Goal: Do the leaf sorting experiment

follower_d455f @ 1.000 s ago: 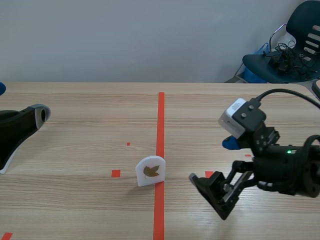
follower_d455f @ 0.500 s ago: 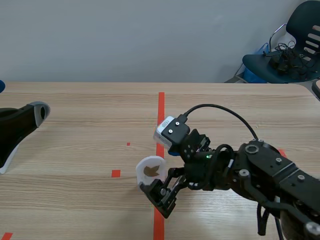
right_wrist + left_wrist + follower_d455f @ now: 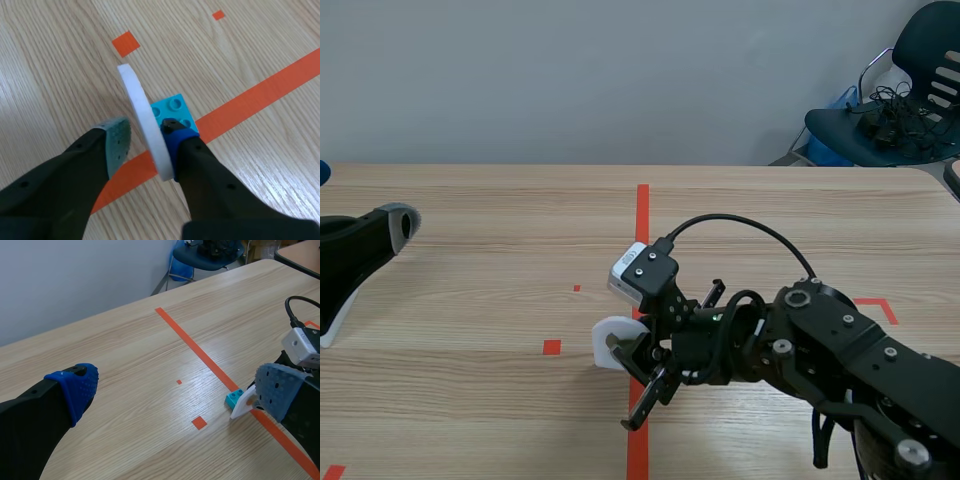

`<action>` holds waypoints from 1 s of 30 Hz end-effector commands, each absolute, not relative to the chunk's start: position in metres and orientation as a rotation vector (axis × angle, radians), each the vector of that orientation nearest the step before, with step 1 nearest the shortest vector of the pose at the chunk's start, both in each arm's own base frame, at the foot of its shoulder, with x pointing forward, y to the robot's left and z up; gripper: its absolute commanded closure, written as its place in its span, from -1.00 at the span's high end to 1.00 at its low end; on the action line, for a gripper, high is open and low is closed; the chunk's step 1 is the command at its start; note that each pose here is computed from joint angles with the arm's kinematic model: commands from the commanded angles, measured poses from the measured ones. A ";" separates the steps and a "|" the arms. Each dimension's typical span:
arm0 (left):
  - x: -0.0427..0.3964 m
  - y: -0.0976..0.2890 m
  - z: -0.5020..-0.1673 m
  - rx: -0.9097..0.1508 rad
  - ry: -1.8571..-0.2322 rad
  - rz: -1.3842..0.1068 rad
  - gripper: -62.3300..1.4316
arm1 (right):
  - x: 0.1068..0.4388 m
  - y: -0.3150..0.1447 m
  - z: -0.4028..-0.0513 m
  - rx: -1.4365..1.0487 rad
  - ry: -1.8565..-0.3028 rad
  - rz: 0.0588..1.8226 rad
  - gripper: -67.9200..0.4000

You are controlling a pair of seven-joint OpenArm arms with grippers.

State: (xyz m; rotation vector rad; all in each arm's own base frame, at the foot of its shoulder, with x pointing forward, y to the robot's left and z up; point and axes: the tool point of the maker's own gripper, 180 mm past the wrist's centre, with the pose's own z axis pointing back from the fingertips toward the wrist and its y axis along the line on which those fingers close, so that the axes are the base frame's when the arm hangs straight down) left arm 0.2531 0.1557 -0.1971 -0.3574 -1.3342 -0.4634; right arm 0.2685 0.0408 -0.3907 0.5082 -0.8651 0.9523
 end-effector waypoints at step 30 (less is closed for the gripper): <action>0.254 0.150 -0.187 -0.375 -1.369 -0.473 1.00 | 0.332 -0.243 -0.262 -0.022 -1.123 0.199 -0.94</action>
